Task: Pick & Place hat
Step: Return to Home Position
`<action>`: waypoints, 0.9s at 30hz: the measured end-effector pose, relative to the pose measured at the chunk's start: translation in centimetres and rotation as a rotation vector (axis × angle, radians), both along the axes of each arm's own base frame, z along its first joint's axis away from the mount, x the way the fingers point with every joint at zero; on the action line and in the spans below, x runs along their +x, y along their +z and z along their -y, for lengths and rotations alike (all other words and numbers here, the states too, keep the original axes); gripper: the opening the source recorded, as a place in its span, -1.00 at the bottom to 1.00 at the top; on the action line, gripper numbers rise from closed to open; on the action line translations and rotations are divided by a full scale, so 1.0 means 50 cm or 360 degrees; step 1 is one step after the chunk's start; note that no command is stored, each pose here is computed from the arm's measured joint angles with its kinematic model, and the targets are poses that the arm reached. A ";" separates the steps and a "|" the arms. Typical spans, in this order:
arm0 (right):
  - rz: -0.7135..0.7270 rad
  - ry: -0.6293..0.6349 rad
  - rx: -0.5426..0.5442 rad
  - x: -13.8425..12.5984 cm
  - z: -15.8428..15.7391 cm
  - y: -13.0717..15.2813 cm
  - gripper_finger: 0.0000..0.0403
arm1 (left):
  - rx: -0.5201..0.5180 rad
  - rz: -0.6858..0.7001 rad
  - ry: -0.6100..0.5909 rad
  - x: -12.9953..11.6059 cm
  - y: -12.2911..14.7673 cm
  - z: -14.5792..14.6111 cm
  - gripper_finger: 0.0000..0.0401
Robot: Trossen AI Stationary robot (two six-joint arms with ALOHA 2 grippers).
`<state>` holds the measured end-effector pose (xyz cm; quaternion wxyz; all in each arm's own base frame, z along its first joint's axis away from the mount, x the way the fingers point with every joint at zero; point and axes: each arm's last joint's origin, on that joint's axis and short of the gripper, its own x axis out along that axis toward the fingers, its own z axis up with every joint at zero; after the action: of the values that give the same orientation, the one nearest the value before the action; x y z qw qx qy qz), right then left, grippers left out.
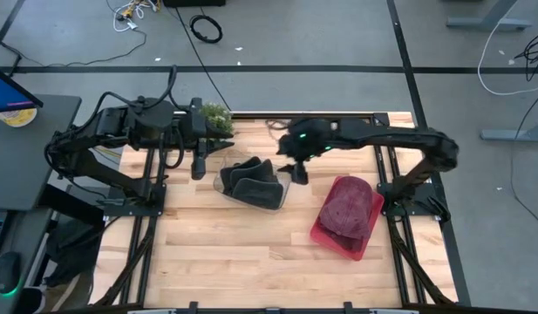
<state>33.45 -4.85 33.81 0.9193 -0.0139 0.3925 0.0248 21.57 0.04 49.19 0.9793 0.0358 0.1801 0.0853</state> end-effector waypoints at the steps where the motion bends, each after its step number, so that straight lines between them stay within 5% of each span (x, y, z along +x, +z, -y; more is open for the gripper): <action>1: 0.0037 -0.0030 0.0031 -0.014 -0.003 0.018 0.29 | 0.0001 -0.0007 0.0000 0.000 -0.001 0.000 -0.58; 7: 0.0290 -0.0099 0.0194 -0.121 -0.036 0.126 -0.08 | -0.0038 -0.0029 -0.0096 0.015 -0.022 0.004 -0.63; 15: 0.0365 -0.0154 0.0225 -0.223 -0.056 0.178 -0.94 | -0.0132 -0.0028 -0.0232 0.058 -0.122 0.005 -0.94; 22: 0.0320 -0.0211 0.0243 -0.233 -0.056 0.176 -0.89 | -0.0213 0.0155 -0.0304 0.068 -0.245 -0.003 -0.97; 27: 0.0284 -0.0237 0.0263 -0.236 -0.055 0.173 -0.98 | -0.0324 0.0370 -0.0276 0.021 -0.300 -0.007 -0.98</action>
<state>21.66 -2.12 42.45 0.9479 0.0887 0.3056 -0.0125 22.60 0.39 34.17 0.9958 -0.0583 0.0697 -0.0145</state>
